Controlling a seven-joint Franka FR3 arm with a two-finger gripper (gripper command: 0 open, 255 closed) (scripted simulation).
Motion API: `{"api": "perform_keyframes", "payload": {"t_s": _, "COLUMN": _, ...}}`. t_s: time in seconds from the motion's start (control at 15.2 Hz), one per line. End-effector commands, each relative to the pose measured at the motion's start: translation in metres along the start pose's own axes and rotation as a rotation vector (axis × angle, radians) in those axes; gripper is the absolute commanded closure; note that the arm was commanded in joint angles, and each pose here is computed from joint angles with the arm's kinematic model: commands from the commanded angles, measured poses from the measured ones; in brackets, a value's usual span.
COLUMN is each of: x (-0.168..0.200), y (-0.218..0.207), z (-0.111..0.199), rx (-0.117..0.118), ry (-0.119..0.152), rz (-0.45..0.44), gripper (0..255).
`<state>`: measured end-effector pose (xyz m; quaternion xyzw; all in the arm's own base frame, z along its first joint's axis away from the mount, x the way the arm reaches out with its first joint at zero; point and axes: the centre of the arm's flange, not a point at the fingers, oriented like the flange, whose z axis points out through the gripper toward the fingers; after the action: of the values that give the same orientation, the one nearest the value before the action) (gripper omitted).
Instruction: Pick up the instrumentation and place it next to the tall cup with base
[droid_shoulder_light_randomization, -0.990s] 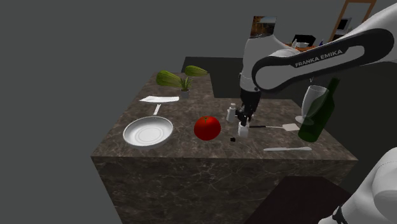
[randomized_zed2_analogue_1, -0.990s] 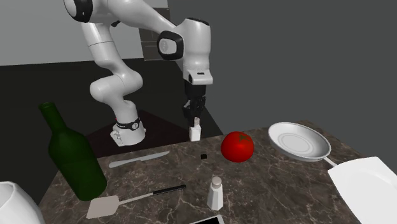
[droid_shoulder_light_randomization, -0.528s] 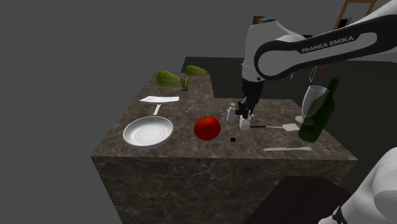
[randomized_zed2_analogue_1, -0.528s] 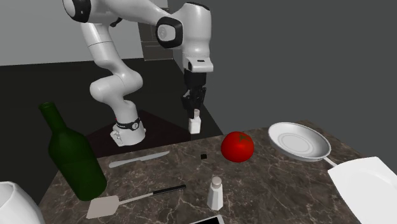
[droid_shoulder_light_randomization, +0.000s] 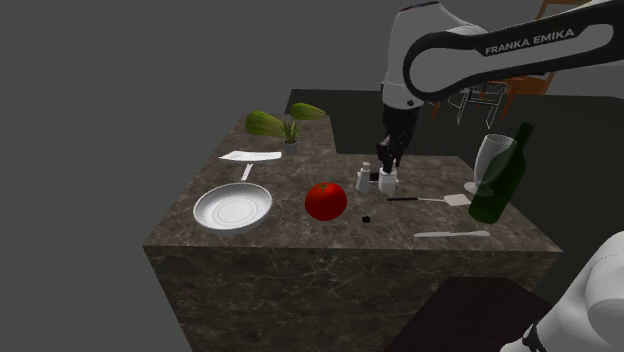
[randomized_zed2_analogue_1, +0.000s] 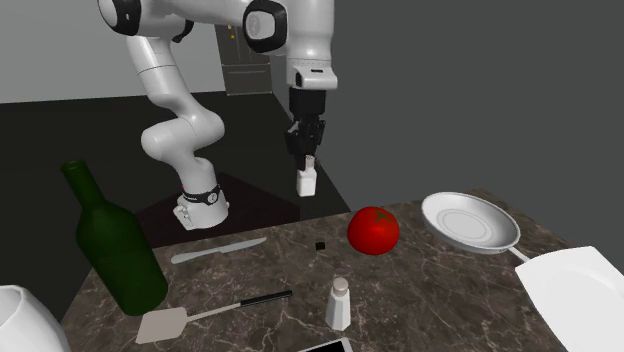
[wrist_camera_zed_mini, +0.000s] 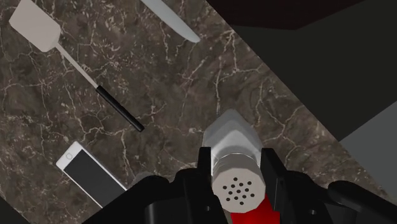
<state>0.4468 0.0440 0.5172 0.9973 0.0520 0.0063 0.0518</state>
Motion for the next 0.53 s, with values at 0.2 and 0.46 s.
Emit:
{"api": "perform_keyframes", "payload": {"t_s": 0.2, "x": -0.001, "y": 0.003, "z": -0.026, "rx": 0.000, "ry": 0.000, "rz": 0.000, "gripper": 255}}
{"api": "perform_keyframes", "payload": {"t_s": 0.46, "x": -0.001, "y": 0.005, "z": -0.047, "rx": 0.000, "ry": 0.000, "rz": 0.000, "gripper": 255}}
